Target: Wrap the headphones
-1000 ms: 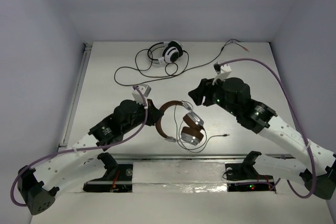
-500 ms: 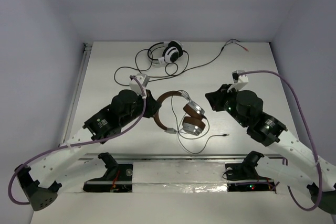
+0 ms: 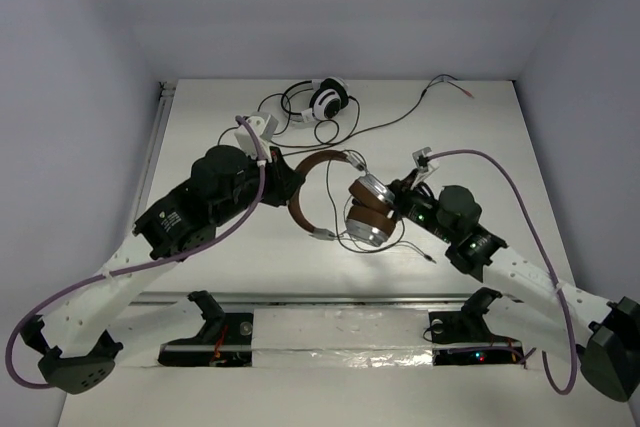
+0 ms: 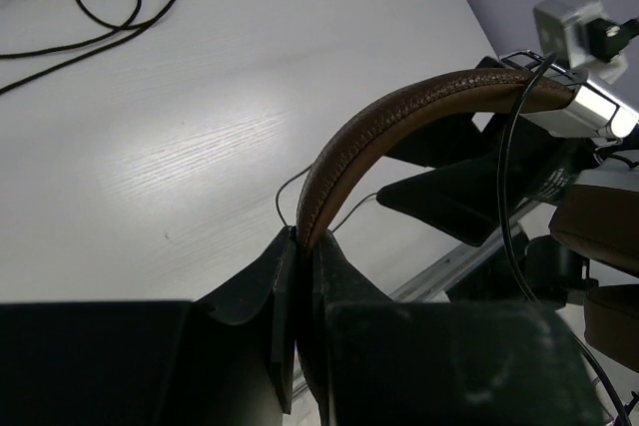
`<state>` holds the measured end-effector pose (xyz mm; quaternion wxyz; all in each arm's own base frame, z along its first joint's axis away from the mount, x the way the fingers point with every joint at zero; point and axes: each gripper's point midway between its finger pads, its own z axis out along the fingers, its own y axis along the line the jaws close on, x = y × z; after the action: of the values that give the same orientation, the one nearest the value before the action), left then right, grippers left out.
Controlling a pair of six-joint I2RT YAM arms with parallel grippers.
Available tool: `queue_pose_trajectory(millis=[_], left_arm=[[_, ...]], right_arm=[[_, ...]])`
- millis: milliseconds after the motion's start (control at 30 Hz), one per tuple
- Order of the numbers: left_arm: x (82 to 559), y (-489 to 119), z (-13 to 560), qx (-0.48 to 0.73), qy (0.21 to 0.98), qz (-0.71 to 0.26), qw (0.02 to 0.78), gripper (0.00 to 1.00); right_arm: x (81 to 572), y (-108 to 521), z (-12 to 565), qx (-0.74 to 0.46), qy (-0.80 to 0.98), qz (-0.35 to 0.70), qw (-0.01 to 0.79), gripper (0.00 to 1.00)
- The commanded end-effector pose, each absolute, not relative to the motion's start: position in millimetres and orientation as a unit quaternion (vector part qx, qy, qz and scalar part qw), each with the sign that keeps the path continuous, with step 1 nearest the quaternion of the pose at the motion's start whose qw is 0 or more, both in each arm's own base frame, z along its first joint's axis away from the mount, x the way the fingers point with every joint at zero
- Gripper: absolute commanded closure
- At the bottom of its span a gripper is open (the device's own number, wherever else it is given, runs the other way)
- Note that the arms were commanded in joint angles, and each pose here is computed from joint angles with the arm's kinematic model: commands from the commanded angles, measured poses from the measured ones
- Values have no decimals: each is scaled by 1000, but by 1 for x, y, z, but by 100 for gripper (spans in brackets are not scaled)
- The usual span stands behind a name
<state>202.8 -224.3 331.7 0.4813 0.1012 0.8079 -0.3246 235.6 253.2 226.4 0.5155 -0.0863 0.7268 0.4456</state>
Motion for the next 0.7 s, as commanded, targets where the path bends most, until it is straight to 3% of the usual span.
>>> queue_pose_trajectory(millis=[0, 333, 667], left_arm=[[201, -230, 352, 105, 794, -348, 488, 100], [205, -228, 375, 102, 789, -341, 500, 100], [217, -236, 398, 101, 777, -342, 519, 100]], right_arm=[[220, 271, 267, -143, 642, 519, 545, 25], [264, 283, 213, -66, 691, 493, 524, 24], [258, 299, 150, -37, 718, 532, 447, 28]])
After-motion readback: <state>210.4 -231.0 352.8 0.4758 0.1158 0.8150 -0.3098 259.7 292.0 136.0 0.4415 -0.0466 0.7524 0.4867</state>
